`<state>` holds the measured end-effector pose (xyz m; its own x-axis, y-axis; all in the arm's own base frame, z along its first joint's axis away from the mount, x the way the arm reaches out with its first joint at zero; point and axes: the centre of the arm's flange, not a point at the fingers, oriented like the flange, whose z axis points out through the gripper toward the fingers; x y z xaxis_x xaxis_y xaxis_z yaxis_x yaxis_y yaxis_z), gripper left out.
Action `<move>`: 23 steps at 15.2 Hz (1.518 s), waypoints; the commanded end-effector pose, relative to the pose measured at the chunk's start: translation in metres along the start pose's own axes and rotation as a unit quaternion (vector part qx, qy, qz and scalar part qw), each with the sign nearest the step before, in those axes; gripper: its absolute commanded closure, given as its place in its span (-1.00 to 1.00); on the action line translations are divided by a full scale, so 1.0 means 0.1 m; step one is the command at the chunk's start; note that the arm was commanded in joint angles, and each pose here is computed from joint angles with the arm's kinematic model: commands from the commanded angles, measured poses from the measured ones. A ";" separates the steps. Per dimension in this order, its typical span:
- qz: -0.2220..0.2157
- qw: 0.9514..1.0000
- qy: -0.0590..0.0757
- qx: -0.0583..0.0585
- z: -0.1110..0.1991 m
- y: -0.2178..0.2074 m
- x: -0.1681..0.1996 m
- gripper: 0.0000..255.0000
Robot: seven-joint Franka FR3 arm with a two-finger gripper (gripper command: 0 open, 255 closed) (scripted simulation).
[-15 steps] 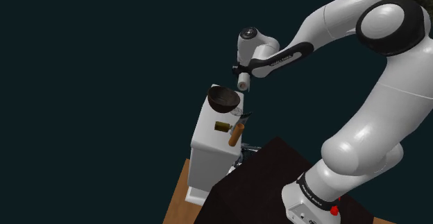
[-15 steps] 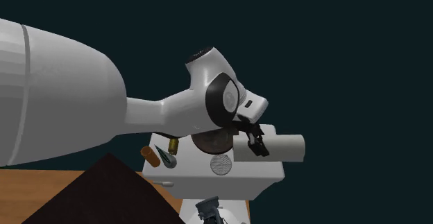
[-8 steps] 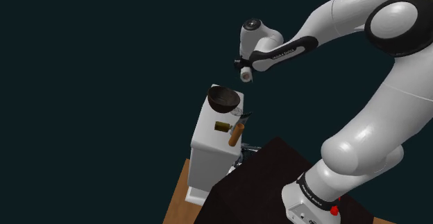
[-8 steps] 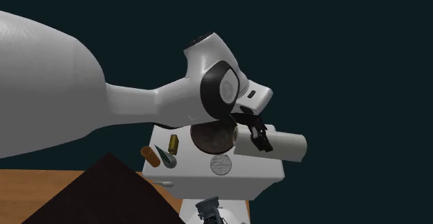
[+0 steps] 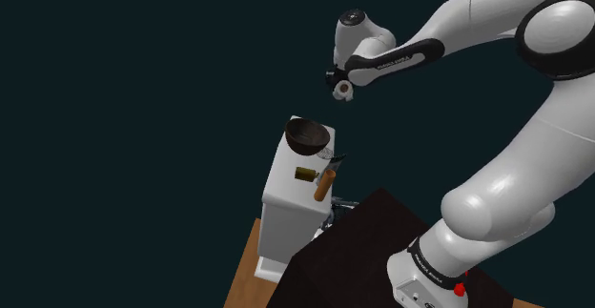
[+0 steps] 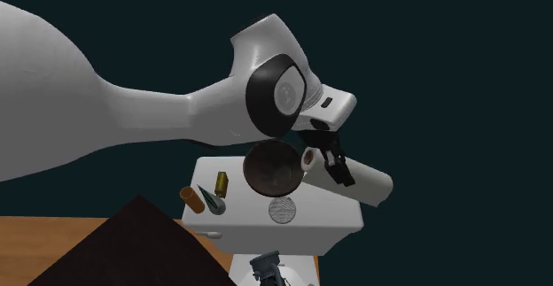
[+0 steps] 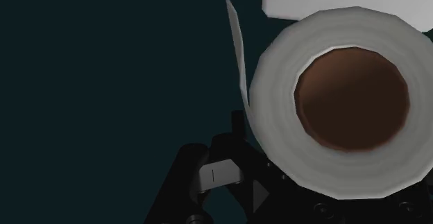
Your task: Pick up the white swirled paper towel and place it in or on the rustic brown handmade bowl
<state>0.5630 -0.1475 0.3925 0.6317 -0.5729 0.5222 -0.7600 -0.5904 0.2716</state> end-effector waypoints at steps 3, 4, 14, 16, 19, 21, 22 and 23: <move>0.002 1.000 0.001 -0.001 -0.23 -0.06 -0.13 1.00; 0.002 1.000 0.001 -0.001 -0.30 -0.11 -0.23 1.00; 0.002 1.000 0.001 -0.001 -1.05 -0.63 -1.18 1.00; 0.002 1.000 0.001 -0.001 -1.16 -0.71 -1.32 1.00; 0.002 1.000 0.001 -0.001 -1.03 -0.75 -1.40 1.00; 0.002 1.000 0.001 -0.001 -0.95 -0.78 -1.46 1.00; 0.002 1.000 0.001 -0.001 -0.91 -0.79 -1.48 1.00; 0.002 1.000 0.001 -0.001 -0.86 -0.81 -1.51 1.00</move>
<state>0.5154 0.0356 0.3677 0.6287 -0.5743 0.5243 -0.7627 -0.5869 0.2717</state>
